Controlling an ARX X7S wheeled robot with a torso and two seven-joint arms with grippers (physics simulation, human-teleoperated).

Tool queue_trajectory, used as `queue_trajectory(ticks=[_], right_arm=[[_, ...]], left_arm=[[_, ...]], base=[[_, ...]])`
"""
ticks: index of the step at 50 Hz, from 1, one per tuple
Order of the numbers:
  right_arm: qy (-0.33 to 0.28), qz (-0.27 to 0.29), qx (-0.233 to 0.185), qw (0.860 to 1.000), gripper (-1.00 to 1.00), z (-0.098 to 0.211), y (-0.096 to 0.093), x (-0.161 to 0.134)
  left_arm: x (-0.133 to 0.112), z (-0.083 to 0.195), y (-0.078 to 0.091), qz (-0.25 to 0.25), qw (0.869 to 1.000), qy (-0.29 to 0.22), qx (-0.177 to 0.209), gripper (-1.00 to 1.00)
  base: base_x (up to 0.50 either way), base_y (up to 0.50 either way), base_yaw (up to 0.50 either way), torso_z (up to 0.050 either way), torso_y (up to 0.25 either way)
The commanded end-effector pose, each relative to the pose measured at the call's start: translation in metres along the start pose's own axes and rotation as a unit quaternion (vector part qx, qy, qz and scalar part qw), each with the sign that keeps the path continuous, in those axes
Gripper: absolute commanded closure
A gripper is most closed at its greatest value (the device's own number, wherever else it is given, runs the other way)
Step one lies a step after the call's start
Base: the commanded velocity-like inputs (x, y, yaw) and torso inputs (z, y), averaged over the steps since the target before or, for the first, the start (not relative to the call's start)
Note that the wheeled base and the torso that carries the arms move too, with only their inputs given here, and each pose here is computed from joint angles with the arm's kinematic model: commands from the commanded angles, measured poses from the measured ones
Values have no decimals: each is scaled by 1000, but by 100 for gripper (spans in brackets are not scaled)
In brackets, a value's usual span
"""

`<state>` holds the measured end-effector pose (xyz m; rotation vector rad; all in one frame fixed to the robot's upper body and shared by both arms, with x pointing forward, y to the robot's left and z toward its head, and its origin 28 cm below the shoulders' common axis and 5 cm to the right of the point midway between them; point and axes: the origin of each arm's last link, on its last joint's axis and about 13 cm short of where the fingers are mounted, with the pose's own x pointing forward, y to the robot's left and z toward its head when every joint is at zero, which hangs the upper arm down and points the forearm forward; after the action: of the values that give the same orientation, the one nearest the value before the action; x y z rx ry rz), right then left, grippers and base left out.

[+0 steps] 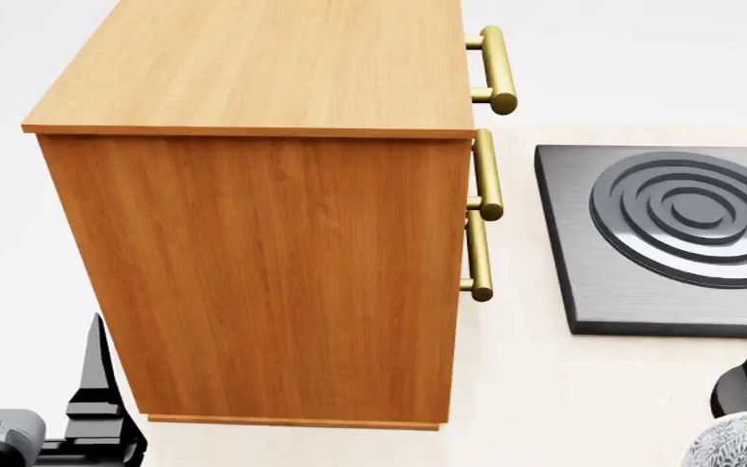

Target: Put the bowl on the top of the cabinet.

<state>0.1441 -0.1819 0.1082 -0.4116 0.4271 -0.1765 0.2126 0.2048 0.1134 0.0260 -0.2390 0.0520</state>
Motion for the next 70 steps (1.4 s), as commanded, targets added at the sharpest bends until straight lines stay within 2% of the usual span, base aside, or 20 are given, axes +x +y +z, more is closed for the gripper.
queue_trajectory(ticks=[1, 70], right_arm=[[1, -1, 0, 1000, -100, -1, 0, 2], [9, -3, 4, 1000, -100, -5, 4, 11]], left_arm=[[0, 0, 0, 0, 1000, 0, 0, -100], [0, -1, -1, -1, 1000, 1, 2, -100]], base=[[0, 0, 0, 0, 0], [0, 0, 0, 0, 0]])
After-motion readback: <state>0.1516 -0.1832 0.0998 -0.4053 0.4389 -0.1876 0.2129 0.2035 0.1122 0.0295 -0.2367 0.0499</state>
